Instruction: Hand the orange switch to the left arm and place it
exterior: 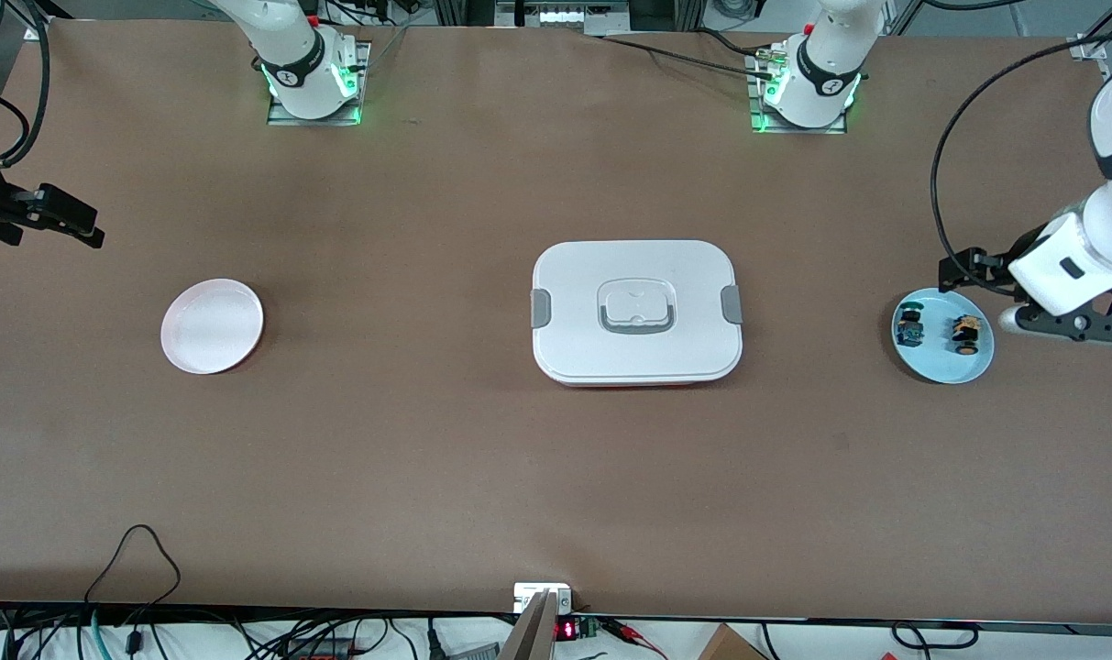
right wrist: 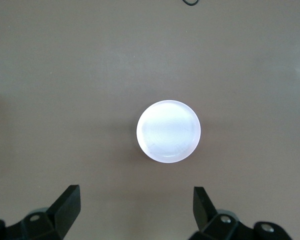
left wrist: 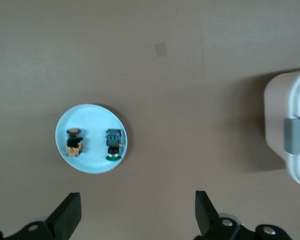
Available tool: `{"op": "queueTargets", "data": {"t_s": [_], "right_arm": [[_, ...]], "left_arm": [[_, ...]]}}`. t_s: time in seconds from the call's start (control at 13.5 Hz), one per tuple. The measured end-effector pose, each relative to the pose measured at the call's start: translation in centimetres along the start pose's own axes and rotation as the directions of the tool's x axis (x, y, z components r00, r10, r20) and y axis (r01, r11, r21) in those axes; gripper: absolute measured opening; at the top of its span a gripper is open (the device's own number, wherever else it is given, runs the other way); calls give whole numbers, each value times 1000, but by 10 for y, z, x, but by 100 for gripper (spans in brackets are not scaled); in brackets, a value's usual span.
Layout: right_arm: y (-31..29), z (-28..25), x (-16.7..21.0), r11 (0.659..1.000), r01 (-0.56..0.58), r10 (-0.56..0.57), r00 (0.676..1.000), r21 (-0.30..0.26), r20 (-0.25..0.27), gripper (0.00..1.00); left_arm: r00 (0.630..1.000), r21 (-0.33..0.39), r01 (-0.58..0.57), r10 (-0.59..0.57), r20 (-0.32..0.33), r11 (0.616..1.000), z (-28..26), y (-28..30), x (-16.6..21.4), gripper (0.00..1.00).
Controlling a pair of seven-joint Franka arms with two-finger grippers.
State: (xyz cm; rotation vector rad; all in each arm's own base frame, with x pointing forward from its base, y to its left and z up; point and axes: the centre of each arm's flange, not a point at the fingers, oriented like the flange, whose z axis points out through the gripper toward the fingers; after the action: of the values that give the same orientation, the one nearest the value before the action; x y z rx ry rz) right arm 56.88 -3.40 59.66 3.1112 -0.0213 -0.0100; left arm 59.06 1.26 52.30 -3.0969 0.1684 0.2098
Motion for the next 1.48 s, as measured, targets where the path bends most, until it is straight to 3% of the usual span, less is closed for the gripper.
{"op": "queueTargets", "data": {"t_s": [0.59,0.89,1.48], "right_arm": [[0,2,1,1000,1,-1,1000,0,4,100],[0,2,1,1000,1,-1,1000,0,5,100],[0,2,1,1000,0,0,1000,0,4,100]], "left_arm": [[1000,10,24,-24,9,1000,-25,-34,-28,100],[996,-52,87,-87,15,995,-23,-27,-43,100],[985,-53,166,-168,-32,985,-30,-21,-41,100]]}}
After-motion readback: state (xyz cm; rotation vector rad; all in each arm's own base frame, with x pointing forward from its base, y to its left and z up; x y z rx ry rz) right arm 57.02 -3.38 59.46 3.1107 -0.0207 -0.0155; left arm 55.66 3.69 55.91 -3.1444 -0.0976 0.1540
